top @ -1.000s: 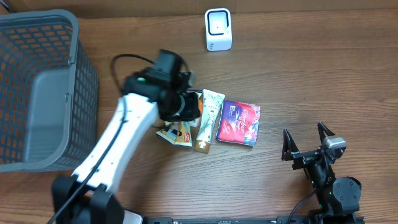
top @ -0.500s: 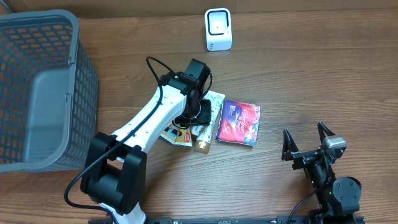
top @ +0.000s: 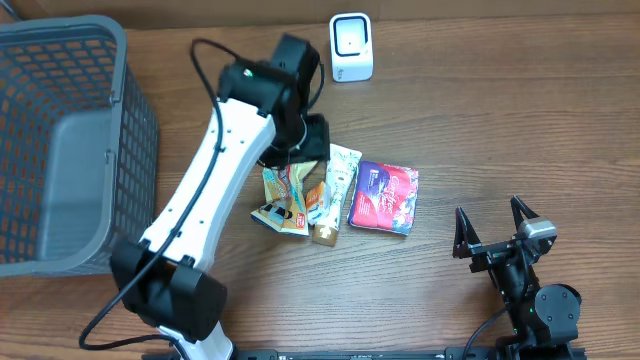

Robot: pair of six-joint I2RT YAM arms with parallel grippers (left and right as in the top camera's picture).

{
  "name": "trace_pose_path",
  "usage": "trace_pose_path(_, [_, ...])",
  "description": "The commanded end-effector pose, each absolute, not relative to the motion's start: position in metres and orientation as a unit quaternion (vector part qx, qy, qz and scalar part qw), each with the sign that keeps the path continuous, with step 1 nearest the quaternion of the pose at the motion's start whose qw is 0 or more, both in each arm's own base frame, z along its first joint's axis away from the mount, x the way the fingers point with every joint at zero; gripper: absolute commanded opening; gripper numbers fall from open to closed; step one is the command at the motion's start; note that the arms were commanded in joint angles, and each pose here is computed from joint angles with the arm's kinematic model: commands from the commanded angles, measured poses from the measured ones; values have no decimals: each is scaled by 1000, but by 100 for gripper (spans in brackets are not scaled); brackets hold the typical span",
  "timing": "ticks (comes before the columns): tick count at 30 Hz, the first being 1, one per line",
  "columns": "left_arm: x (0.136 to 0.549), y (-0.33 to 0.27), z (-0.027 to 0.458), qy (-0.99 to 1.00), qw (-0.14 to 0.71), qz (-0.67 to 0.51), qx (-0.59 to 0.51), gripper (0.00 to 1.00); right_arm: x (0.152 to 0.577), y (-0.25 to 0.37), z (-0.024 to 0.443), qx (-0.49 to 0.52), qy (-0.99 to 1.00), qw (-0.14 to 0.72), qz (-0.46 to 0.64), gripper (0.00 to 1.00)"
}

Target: Scan the item barcode

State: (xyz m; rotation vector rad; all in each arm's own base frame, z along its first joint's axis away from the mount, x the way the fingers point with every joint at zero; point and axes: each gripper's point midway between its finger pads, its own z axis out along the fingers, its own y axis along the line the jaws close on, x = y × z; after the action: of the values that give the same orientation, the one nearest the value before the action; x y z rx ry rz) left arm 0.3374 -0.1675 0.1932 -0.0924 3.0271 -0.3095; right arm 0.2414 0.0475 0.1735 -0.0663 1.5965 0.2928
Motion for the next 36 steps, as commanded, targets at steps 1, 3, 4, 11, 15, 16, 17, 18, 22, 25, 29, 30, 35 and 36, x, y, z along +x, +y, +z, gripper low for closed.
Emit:
trace_pose_path(1, [338, -166, 238, 988, 99, -117, -12, 60, 242, 47, 171, -30, 712, 689, 128, 100])
trace_pose_path(3, [332, -160, 249, 988, 110, -112, -13, 60, 242, 47, 171, -30, 712, 689, 129, 100])
trace_pose_path(4, [327, -157, 254, 987, 113, -110, -14, 60, 242, 47, 171, -30, 712, 689, 129, 100])
trace_pose_path(11, [276, -116, 292, 988, 135, -63, -35, 60, 242, 47, 171, -30, 712, 689, 129, 100])
trace_pose_path(15, [251, -96, 312, 983, 172, -53, -42, 68, 242, 47, 171, -30, 712, 689, 129, 100])
trace_pose_path(16, [246, -87, 316, 980, 186, -45, -51, 73, 242, 47, 171, -30, 712, 689, 129, 100])
trace_pose_path(17, [240, -77, 320, 977, 199, -36, -65, 80, 242, 47, 171, -30, 712, 689, 128, 100])
trace_pose_path(18, [236, -70, 322, 974, 209, -30, -80, 91, 242, 47, 171, -30, 712, 689, 129, 100])
trace_pose_path(22, [218, -46, 329, 962, 235, -27, -139, 100, 242, 47, 171, -30, 712, 689, 128, 100])
trace_pose_path(25, [212, -43, 333, 959, 245, -33, -141, 99, 242, 47, 171, -30, 712, 689, 128, 100])
trace_pose_path(29, [212, -43, 333, 959, 245, -33, -141, 99, 242, 47, 171, -30, 712, 689, 129, 100])
trace_pose_path(30, [213, -43, 332, 959, 243, -32, -141, 100, 242, 47, 171, -30, 712, 689, 129, 100])
trace_pose_path(35, [217, -45, 328, 962, 234, -27, -140, 99, 242, 47, 171, -30, 712, 689, 129, 100])
trace_pose_path(36, [218, -45, 327, 962, 232, -26, -140, 100, 242, 47, 171, -30, 712, 689, 128, 100])
